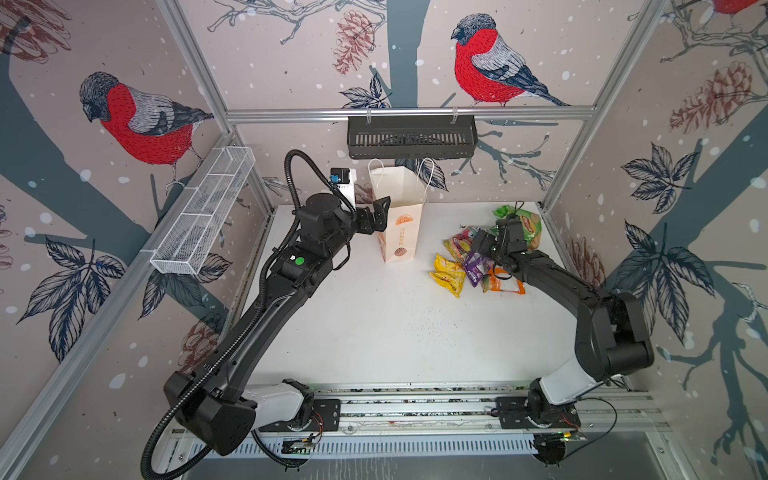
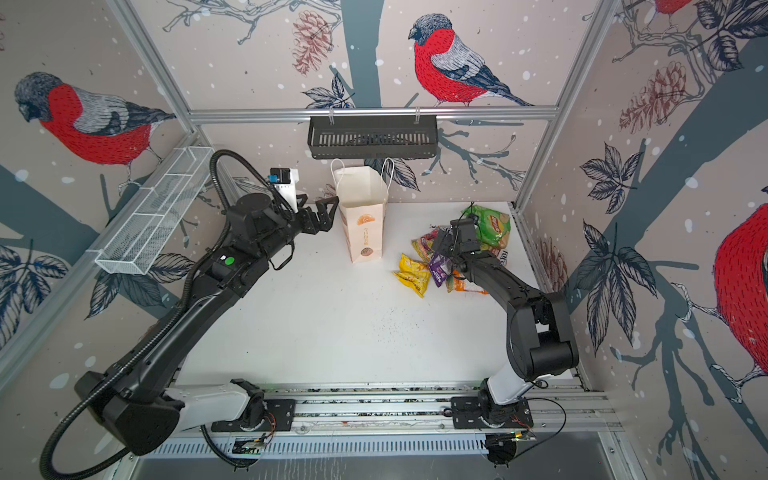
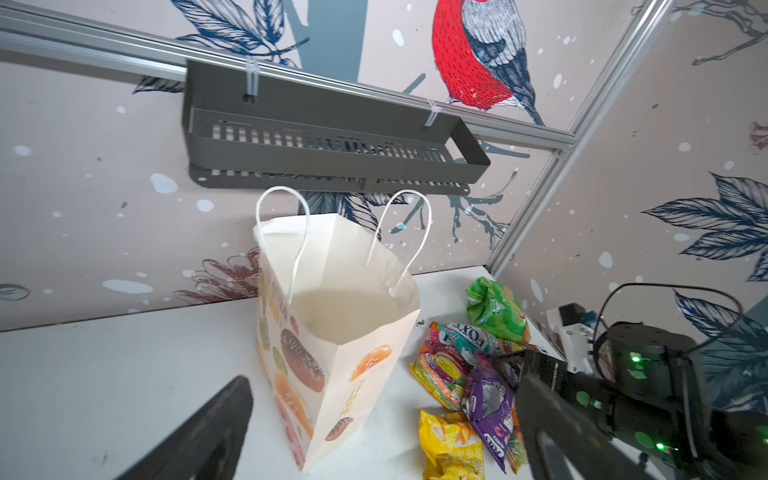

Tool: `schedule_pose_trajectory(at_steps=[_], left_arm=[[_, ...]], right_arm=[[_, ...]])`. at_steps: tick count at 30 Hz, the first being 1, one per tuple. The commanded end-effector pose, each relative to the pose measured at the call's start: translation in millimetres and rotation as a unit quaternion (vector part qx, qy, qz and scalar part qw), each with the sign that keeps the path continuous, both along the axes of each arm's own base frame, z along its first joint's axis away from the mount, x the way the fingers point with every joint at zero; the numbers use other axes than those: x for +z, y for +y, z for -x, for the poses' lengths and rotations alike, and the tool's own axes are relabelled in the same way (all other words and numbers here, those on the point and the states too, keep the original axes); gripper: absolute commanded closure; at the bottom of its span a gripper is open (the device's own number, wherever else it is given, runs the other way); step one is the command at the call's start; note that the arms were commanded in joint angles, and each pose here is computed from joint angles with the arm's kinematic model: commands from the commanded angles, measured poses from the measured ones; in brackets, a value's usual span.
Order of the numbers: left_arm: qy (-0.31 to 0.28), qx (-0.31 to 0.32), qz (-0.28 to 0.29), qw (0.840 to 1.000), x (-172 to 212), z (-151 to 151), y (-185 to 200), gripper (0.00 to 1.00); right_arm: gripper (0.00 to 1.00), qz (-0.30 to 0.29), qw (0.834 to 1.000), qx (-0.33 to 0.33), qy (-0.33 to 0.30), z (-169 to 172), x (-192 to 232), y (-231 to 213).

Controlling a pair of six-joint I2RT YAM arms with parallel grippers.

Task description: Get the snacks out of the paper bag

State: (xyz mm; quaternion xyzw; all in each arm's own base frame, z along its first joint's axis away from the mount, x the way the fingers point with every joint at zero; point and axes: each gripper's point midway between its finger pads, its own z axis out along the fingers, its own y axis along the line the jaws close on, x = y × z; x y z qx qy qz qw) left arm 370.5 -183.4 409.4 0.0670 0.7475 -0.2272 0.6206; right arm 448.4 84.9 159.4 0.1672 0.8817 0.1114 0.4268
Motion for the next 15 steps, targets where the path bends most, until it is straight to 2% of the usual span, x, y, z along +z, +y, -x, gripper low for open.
schedule_pose_trajectory(at_steps=[1,5,9,15], left_arm=[[-0.046,0.061,0.002,0.997,11,0,25,0.01],[-0.057,0.124,-0.015,0.991,-16,11,55,0.01],[-0.075,0.203,-0.026,0.976,-62,23,92,0.02],[-0.064,0.272,-0.049,0.959,-116,36,135,0.01]], right_arm=[[0.0,0.034,0.999,-0.013,-0.033,2,32,-7],[0.0,0.047,0.994,-0.015,-0.095,17,73,-8],[0.0,0.056,0.978,-0.027,-0.198,46,112,-13],[0.0,0.062,0.965,-0.048,-0.25,74,112,-30]])
